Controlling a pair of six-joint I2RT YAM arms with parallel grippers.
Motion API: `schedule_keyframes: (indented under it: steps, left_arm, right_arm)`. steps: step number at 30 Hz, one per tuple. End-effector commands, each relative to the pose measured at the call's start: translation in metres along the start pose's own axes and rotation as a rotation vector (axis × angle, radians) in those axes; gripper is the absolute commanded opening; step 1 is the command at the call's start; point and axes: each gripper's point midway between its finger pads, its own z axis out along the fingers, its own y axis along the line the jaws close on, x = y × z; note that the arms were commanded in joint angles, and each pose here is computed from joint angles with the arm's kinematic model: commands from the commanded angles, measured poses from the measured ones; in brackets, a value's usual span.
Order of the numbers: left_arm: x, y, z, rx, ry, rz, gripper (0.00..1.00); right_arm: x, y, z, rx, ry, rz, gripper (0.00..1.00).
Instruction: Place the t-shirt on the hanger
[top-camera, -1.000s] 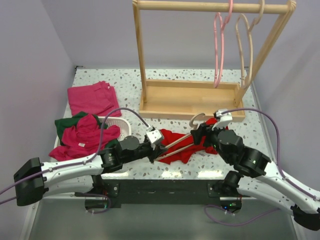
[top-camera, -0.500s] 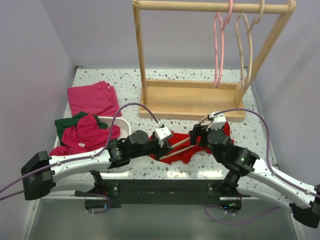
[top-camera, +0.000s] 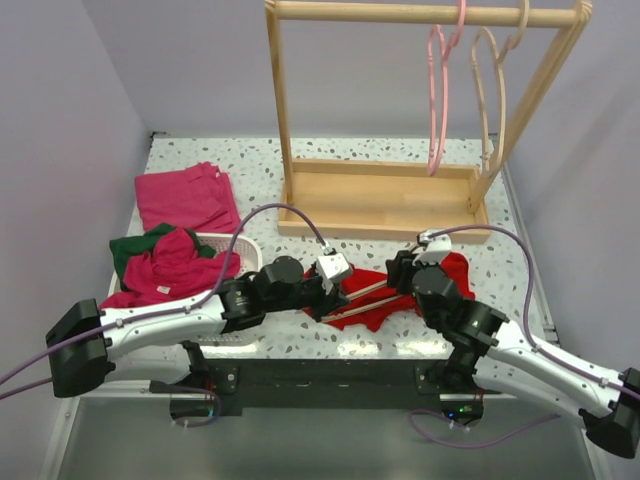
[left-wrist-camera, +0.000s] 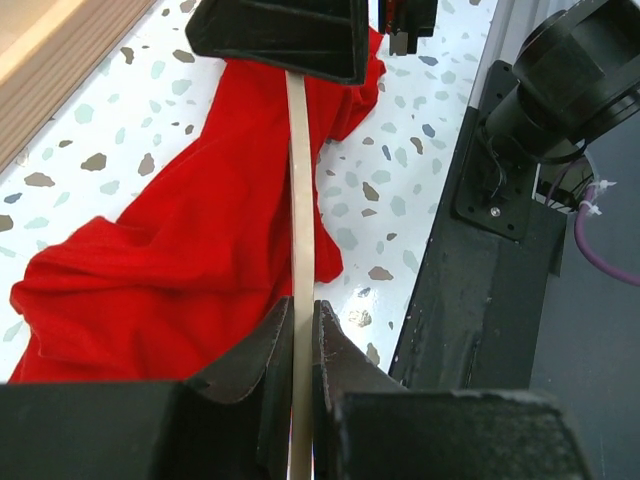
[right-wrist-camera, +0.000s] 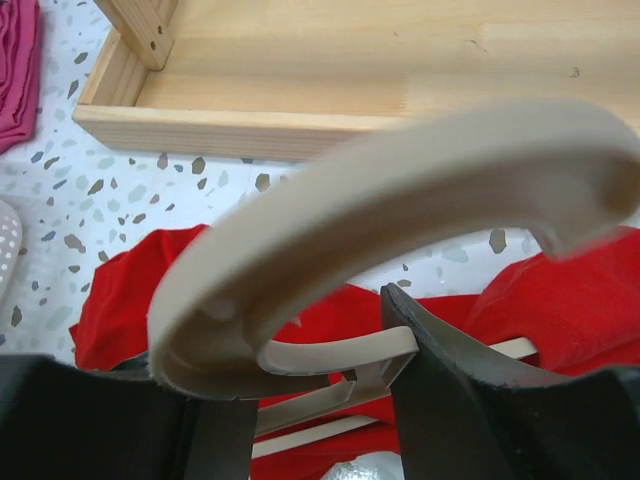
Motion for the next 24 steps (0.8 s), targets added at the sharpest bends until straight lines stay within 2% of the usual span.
schedule_keyframes:
  steps: [1, 2, 3, 5, 6, 8, 11, 12, 14, 15, 16, 18, 21, 22, 24]
  left_arm:
    - [-0.033, -0.01, 0.001, 0.043, -0.08, 0.016, 0.0]
    - [-0.034, -0.01, 0.001, 0.042, -0.081, 0.015, 0.0]
    - [-0.036, -0.01, 0.002, 0.042, -0.084, 0.012, 0.0]
    - [-0.038, -0.008, 0.002, 0.028, -0.089, 0.003, 0.0]
    - [-0.042, -0.008, 0.002, 0.025, -0.097, -0.002, 0.01]
    - [-0.045, -0.006, 0.002, 0.007, -0.105, -0.015, 0.02]
    - [-0.054, 0.0, -0.001, -0.041, -0.122, -0.052, 0.16]
    - [-0.063, 0.003, -0.004, -0.061, -0.143, -0.065, 0.28]
    - [-0.071, 0.025, -0.012, -0.208, -0.168, -0.147, 0.39]
    - [-0.071, 0.032, -0.019, -0.264, -0.173, -0.211, 0.49]
    - [-0.069, 0.043, -0.025, -0.331, -0.17, -0.251, 0.51]
    - [-0.073, 0.072, -0.041, -0.447, -0.199, -0.356, 0.53]
    - [-0.07, 0.094, -0.046, -0.416, -0.197, -0.443, 0.49]
    - [-0.066, 0.096, -0.044, -0.402, -0.181, -0.443, 0.49]
    - [-0.051, 0.094, -0.027, -0.352, -0.069, -0.415, 0.46]
  right_arm:
    - [-0.007, 0.0, -0.002, -0.01, -0.059, 0.092, 0.41]
    - [-0.009, -0.001, -0.004, -0.018, -0.069, 0.105, 0.37]
    - [-0.007, -0.002, -0.004, -0.022, -0.07, 0.108, 0.29]
    - [-0.01, -0.003, -0.007, -0.03, -0.082, 0.119, 0.23]
    - [-0.008, -0.004, -0.007, -0.03, -0.082, 0.116, 0.15]
    - [-0.008, -0.005, -0.008, -0.032, -0.085, 0.121, 0.11]
    - [-0.005, -0.007, -0.009, -0.037, -0.088, 0.125, 0.04]
    - [-0.003, -0.008, -0.01, -0.038, -0.089, 0.127, 0.04]
    - [-0.001, -0.009, -0.01, -0.046, -0.091, 0.13, 0.02]
    - [-0.002, -0.009, -0.011, -0.053, -0.1, 0.14, 0.01]
    - [-0.002, -0.007, -0.012, -0.065, -0.101, 0.141, 0.01]
    - [-0.003, -0.006, -0.014, -0.087, -0.109, 0.14, 0.0]
    - [-0.005, -0.002, -0.017, -0.122, -0.115, 0.136, 0.0]
    - [-0.004, 0.0, -0.018, -0.137, -0.112, 0.133, 0.0]
    - [-0.004, 0.002, -0.02, -0.157, -0.109, 0.122, 0.0]
